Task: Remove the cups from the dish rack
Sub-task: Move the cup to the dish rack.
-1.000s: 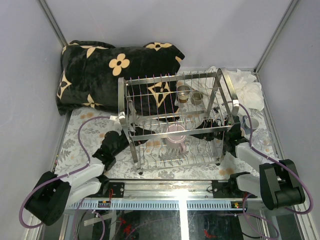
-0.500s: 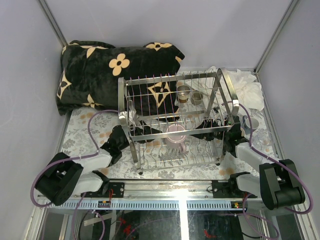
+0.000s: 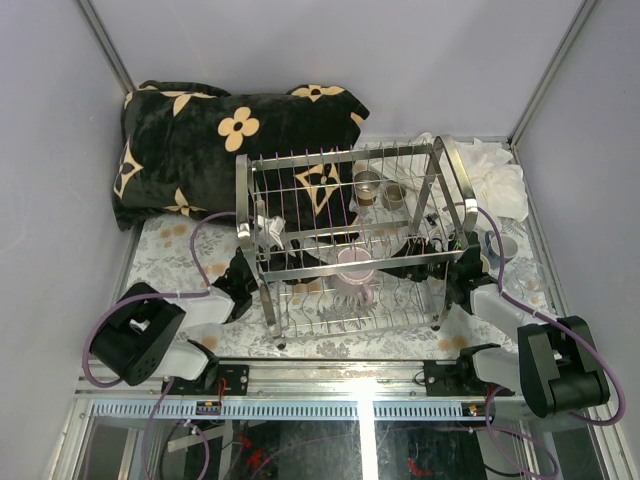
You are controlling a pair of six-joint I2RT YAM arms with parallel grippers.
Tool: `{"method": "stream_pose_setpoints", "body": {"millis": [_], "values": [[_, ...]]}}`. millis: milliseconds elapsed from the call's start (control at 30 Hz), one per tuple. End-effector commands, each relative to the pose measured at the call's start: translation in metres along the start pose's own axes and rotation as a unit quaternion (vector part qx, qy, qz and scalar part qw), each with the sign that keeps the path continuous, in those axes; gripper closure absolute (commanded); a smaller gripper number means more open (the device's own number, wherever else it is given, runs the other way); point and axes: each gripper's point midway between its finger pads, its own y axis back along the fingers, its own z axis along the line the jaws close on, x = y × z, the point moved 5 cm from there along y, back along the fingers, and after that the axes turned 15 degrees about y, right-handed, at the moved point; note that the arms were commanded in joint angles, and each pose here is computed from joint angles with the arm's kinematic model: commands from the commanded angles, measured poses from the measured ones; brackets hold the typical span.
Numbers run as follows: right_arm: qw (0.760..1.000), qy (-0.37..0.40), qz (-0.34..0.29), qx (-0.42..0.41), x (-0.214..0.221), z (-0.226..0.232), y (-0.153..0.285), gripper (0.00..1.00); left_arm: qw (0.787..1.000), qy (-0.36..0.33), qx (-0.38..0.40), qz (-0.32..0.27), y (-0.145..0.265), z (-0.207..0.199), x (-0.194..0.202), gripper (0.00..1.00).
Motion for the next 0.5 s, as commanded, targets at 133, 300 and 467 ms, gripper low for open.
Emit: {"method": "stream_pose_setpoints", "body": {"millis": [133,300,467], "values": [[1.0,0.025,-0.008,-0.004,-0.0073,0.0031,-0.0051,0.39,0.998,-0.036,0.045,-0.002,-0.0156,-0.0186,-0.0101,0.24],[0.999,0.034,-0.017,-0.009,-0.0098,0.0065,-0.0029,0.39,0.998,-0.037,0.041,0.0,-0.0158,-0.0159,-0.0091,0.24],[0.999,0.034,-0.017,-0.018,-0.0093,0.0076,-0.0034,0.39,0.998,-0.038,0.04,-0.003,-0.0146,-0.0166,-0.0095,0.24]]}}
